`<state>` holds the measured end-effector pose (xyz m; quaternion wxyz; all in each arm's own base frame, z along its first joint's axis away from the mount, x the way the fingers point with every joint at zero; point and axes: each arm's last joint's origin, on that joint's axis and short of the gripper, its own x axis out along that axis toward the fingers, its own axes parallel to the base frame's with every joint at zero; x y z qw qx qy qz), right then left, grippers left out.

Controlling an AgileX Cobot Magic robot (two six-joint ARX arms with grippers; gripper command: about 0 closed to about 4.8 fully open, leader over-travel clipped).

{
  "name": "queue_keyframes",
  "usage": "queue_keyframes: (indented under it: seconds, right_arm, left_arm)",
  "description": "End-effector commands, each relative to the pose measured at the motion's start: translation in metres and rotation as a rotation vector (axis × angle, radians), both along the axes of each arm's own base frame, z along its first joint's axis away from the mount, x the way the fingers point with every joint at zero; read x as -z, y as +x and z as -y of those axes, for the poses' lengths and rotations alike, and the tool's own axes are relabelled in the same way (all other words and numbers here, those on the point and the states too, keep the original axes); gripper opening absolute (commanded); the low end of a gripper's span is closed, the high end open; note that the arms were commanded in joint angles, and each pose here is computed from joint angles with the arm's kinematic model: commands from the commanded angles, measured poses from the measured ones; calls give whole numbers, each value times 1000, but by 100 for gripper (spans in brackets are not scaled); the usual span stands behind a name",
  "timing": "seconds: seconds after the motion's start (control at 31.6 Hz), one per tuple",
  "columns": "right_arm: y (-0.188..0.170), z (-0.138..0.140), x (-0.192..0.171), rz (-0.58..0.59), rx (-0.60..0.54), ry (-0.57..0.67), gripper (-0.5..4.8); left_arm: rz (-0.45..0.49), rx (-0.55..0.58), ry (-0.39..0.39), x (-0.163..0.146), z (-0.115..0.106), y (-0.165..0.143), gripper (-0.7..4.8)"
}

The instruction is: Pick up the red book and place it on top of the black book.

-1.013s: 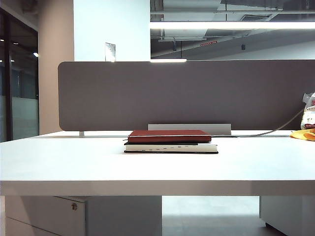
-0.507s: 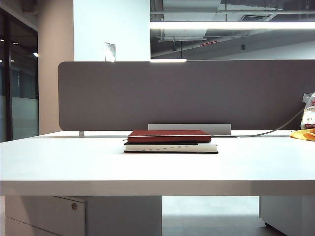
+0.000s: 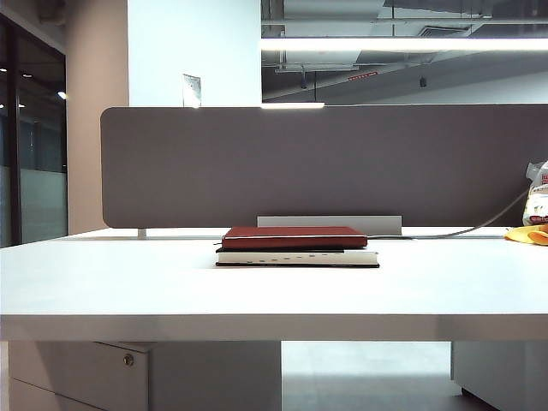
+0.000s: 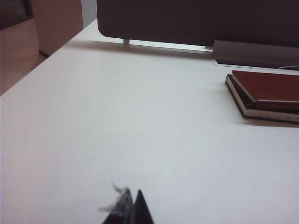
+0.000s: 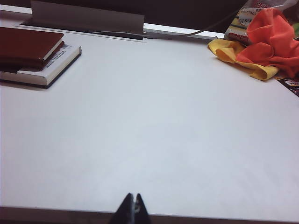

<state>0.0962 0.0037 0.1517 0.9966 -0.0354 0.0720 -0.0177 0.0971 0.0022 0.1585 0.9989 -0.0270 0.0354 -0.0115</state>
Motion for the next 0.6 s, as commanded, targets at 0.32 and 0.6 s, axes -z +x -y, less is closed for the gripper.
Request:
queue_keyframes:
  seconds: [0.32,0.6]
  right_arm:
    - [0,0,0,8,-2,-2,-1]
    - [0,0,0,8,-2,-2,-1]
  left_arm:
    - [3,23,63,0,2,0,13]
    - [5,52,77,0,5,0,13]
